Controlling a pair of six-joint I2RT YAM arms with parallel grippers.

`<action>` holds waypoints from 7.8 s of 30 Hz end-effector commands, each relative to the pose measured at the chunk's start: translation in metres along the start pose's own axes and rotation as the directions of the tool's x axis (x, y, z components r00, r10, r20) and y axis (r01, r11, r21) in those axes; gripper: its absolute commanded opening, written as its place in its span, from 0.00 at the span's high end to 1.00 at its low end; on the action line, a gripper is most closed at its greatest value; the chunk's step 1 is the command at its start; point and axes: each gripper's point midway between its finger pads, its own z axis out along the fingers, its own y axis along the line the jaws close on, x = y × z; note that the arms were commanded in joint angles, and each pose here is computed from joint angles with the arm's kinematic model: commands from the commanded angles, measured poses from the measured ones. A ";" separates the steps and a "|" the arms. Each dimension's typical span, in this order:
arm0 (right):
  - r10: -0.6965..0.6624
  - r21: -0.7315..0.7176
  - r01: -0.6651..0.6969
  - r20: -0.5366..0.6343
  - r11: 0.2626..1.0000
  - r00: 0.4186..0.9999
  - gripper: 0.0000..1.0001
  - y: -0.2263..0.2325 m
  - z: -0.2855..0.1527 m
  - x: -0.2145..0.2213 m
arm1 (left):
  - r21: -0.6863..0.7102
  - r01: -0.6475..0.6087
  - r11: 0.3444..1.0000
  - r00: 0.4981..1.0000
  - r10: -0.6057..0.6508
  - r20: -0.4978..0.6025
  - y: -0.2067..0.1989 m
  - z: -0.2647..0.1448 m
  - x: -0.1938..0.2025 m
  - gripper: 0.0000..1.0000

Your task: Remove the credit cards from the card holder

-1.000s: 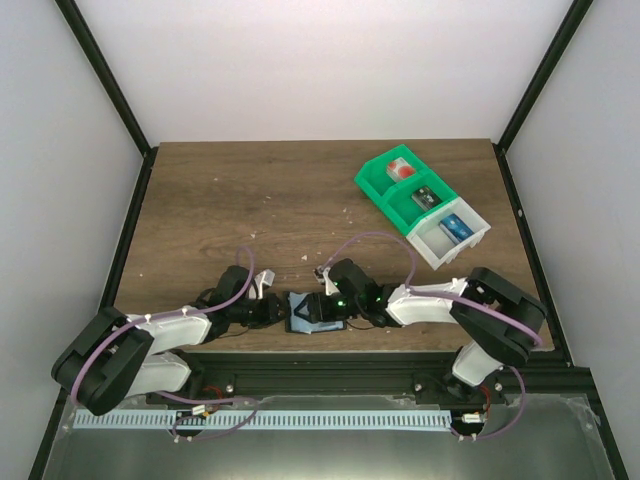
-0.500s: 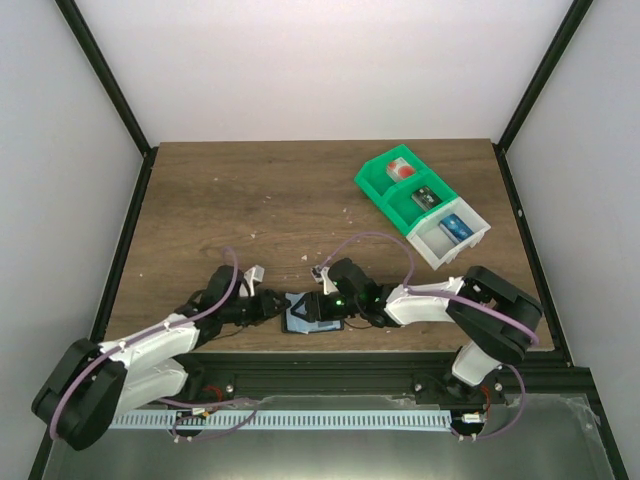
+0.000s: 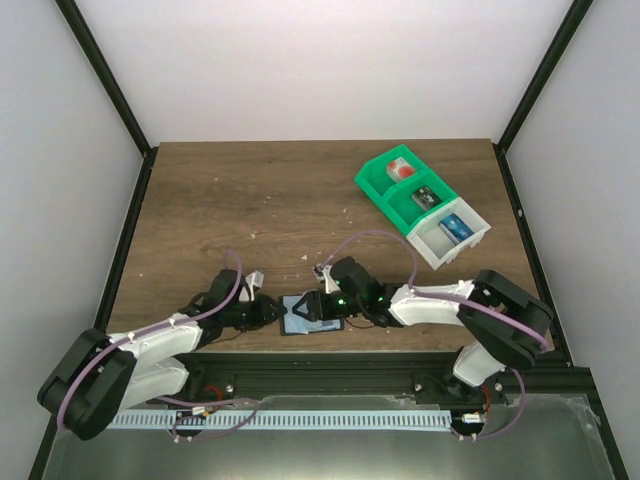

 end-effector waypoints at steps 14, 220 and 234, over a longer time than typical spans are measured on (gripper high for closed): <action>-0.007 0.194 -0.018 0.127 0.981 0.992 0.43 -0.030 -0.042 -0.014 | -0.026 -0.044 0.999 0.999 0.043 -0.023 0.012 0.009 0.002 0.91; 0.144 0.175 -0.142 -0.002 0.974 0.990 0.70 -0.043 0.024 0.005 | -0.056 0.011 0.998 1.000 -0.012 -0.028 0.030 0.005 0.012 0.98; 0.174 0.038 -0.175 0.024 0.984 0.984 0.69 -0.016 0.025 -0.005 | -0.055 0.010 0.998 0.999 -0.012 -0.037 0.030 0.007 0.014 0.98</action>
